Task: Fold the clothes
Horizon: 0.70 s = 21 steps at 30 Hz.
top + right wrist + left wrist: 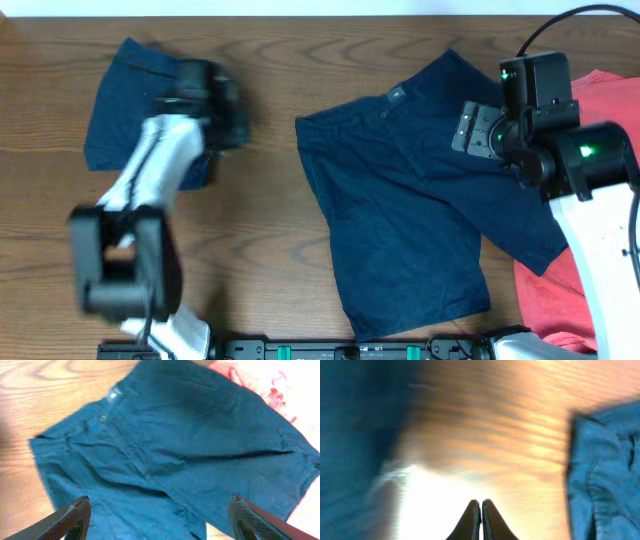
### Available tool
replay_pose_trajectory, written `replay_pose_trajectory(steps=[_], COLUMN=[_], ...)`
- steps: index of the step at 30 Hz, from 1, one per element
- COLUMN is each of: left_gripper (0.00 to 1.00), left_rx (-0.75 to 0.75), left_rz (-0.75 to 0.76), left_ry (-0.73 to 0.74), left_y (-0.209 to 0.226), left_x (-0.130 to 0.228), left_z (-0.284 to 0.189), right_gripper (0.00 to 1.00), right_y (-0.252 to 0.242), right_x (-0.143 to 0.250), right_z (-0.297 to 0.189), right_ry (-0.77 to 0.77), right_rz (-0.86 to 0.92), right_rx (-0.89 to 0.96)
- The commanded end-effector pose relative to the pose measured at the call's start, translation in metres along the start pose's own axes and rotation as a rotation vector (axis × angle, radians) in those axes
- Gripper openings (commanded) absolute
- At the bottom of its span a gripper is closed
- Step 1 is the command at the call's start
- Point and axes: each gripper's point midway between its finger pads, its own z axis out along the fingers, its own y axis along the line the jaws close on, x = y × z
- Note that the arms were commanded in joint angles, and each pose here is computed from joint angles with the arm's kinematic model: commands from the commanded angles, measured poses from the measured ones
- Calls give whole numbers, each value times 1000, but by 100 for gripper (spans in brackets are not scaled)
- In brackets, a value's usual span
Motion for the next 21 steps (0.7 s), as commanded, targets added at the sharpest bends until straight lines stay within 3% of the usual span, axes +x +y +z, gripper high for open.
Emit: replay_pose_trajectory(steps=[1,4,9,12,21], left_gripper=[6,9,62,77,80], left_rx=[-110,-39,104,125,194], left_rz=[-83,-81,14,107,270], left_ry=[-109,-136,-100,-76,-48], left_y=[36,27,-16,-41,-106], left_x=[-19,-22,-15,-9,5], left_z=[-47,-63,-53,-33,49], right_gripper=[86,86,87,87,89], right_y=[-13,-15,-11,-11,-12], right_x=[-2,0,4,4,8], right_z=[16,26,35,35,34], right_ry=[27,61,96,98,115], right_rz=[34,41,45,39,20], right_rx=[56,63,44,41,44])
